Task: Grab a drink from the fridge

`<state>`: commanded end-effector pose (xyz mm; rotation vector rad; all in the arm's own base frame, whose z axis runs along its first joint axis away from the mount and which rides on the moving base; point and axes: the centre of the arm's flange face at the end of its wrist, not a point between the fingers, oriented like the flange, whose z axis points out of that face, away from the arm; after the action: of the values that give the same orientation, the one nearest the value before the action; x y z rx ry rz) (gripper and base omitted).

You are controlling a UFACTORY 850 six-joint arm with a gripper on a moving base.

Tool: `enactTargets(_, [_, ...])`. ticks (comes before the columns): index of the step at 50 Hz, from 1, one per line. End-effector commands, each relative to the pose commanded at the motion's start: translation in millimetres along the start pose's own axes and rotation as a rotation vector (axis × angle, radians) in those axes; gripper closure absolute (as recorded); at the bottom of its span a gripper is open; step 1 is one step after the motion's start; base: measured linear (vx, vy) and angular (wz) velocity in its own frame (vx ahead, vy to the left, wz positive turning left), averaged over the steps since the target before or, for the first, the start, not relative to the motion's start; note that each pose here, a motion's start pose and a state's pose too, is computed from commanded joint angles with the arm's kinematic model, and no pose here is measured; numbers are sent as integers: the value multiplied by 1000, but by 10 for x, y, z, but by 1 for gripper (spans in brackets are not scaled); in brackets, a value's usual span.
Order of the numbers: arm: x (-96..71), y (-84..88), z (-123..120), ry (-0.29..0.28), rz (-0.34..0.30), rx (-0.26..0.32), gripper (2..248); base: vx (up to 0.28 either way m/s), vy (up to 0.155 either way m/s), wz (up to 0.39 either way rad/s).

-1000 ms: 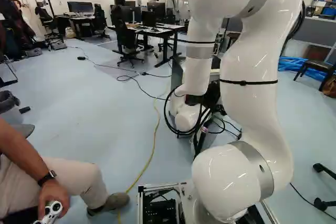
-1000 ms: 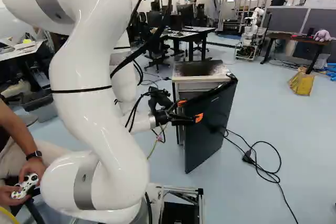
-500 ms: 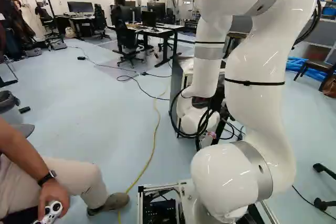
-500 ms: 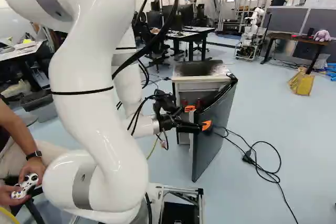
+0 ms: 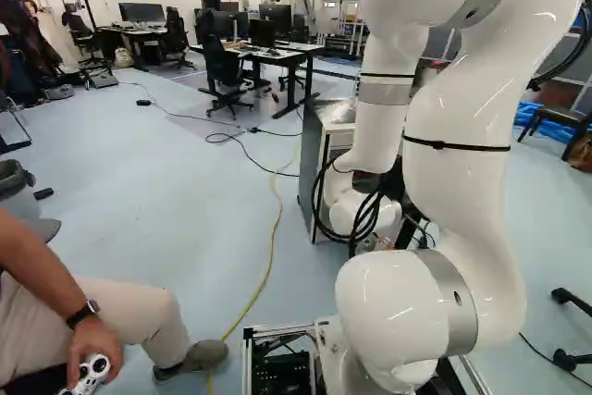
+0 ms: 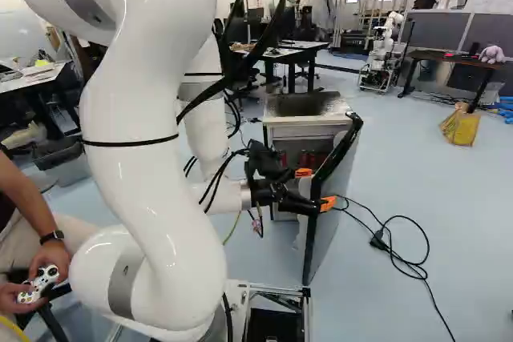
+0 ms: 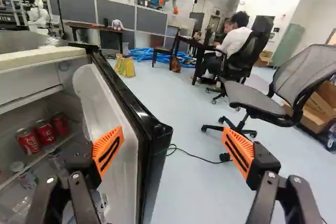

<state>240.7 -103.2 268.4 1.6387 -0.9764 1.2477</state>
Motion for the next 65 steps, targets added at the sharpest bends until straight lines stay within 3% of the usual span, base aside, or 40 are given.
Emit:
enactTargets(32, [22, 210, 448, -19, 49, -184, 3, 0, 0, 0])
enactTargets(65, [72, 279, 1124, -11, 126, -365, 3, 0, 0, 0])
